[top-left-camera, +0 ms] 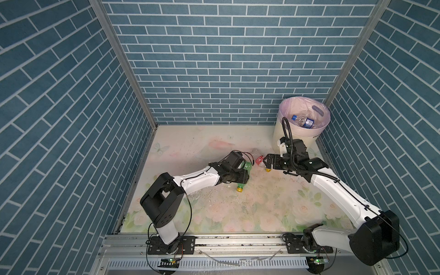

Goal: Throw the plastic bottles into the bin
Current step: 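Grasp the green Sprite bottle with the left gripper and lift it upright, then move the right gripper to the green bottle held by the left gripper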

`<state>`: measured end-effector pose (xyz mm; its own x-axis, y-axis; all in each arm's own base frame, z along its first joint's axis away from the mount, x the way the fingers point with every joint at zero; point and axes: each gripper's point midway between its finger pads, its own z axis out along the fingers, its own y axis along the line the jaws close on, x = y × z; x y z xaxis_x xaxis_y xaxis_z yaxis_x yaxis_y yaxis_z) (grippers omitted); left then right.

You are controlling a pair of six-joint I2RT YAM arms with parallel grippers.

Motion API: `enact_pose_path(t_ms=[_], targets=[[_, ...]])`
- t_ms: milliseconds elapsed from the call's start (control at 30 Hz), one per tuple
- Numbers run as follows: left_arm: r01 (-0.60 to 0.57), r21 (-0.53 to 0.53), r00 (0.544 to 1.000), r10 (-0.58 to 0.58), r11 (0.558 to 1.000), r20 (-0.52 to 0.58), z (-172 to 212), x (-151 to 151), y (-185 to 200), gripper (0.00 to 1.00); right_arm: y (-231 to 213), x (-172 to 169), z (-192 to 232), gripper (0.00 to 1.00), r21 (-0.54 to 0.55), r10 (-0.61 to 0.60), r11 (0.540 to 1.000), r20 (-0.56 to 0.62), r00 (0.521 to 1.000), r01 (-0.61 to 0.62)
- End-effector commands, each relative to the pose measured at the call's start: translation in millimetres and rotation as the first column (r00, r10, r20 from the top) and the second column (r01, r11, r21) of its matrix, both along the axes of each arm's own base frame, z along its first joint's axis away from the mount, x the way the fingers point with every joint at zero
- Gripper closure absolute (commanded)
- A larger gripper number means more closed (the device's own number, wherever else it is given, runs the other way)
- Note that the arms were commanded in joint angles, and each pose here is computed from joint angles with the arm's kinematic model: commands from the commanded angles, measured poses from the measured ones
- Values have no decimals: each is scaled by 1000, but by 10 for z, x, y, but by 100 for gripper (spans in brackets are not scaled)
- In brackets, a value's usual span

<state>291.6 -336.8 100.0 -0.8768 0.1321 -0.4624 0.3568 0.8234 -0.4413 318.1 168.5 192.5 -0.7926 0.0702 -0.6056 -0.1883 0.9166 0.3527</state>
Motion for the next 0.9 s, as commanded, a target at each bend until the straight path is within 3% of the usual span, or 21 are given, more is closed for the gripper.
enact_pose_path(t_ms=[0,367,867], targets=[[-3,-26,1000,3,1000,26,122,25,20,40,48,91,211,1,64,-32,998,36,999,29],[-15,-127,994,29,992,110,534,149,13,40,126,43,293,1,96,22,995,55,998,-28],[50,-261,981,2,964,194,868,155,-132,39,440,163,509,2,355,28,934,62,998,-48]])
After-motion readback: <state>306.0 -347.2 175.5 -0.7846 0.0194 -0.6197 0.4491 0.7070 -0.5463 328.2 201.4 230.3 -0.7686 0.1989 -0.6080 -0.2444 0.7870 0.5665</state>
